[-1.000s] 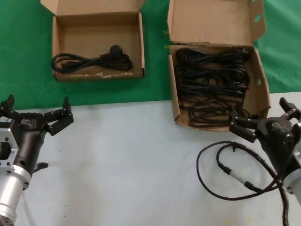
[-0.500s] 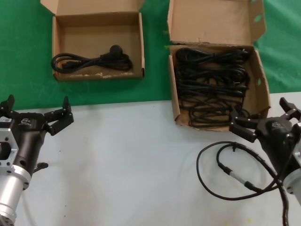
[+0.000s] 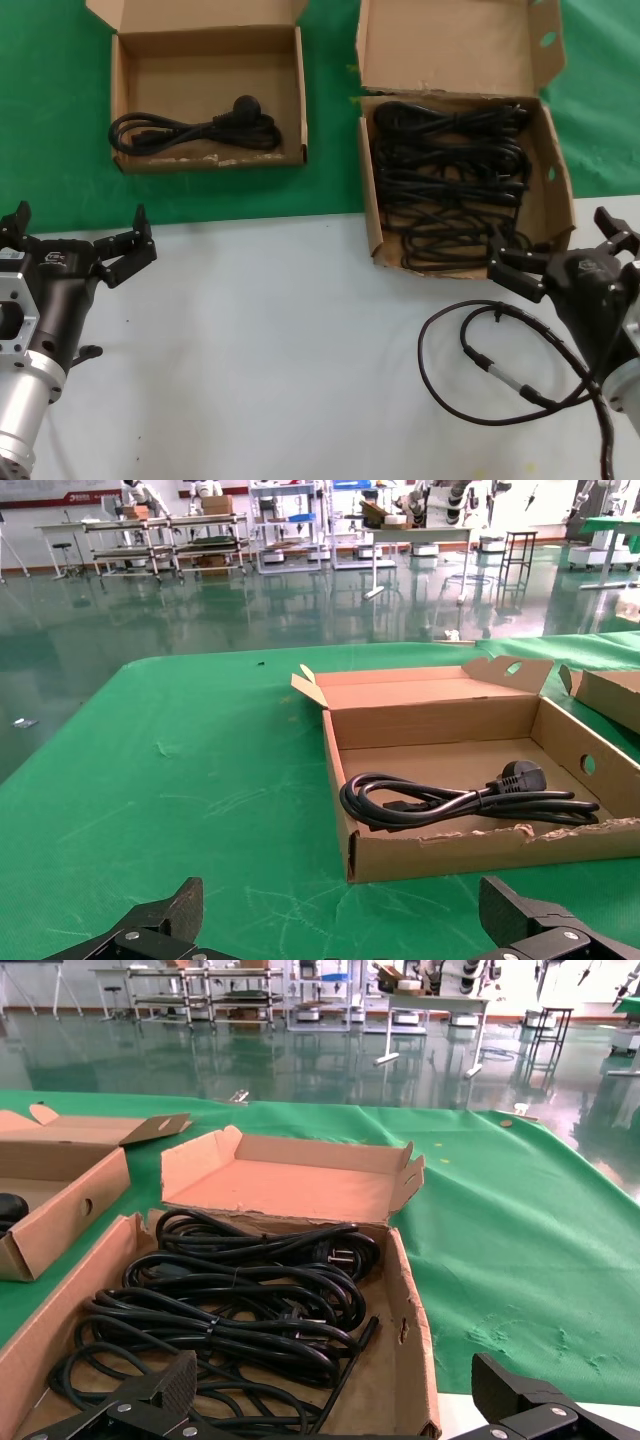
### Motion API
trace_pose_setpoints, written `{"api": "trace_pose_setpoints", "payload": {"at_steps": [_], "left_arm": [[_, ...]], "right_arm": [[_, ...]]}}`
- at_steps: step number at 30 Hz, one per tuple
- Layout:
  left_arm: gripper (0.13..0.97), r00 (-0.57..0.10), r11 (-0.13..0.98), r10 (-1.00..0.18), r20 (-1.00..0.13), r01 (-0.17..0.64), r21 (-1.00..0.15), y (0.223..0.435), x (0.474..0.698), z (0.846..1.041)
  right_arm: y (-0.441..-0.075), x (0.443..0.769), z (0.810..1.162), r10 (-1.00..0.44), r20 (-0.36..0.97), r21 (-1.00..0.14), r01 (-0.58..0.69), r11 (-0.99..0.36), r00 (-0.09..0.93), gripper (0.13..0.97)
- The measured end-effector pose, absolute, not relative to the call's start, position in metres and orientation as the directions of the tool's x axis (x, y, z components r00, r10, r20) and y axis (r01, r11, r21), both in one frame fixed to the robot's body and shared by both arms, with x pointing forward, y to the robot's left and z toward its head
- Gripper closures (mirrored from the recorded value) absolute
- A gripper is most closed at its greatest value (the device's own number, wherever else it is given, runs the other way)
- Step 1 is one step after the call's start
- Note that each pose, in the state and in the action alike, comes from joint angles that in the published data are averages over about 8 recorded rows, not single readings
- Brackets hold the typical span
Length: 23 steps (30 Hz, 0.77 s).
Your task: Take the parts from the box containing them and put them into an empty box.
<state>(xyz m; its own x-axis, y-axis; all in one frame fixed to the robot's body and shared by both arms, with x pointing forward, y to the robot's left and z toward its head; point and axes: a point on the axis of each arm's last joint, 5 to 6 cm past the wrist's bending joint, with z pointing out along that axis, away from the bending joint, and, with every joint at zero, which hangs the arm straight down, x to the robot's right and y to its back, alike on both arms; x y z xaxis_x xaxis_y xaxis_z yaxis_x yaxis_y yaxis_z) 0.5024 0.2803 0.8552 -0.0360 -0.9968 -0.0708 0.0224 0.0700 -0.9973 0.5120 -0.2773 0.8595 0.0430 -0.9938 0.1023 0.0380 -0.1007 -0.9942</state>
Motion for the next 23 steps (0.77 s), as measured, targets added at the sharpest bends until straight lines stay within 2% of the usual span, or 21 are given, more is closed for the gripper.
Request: {"api": "trace_pose_setpoints", "payload": {"at_steps": [23], "left_arm": [[0.132,-0.036,0.07,-0.997,-0.071,0.022,-0.997,0.2803,0.5024,0.8552]], "right_arm": [[-0.2773,0.512,0.8595,-0.994,0.102,-0.994,0.038,-0.101,0.043,0.13]]}}
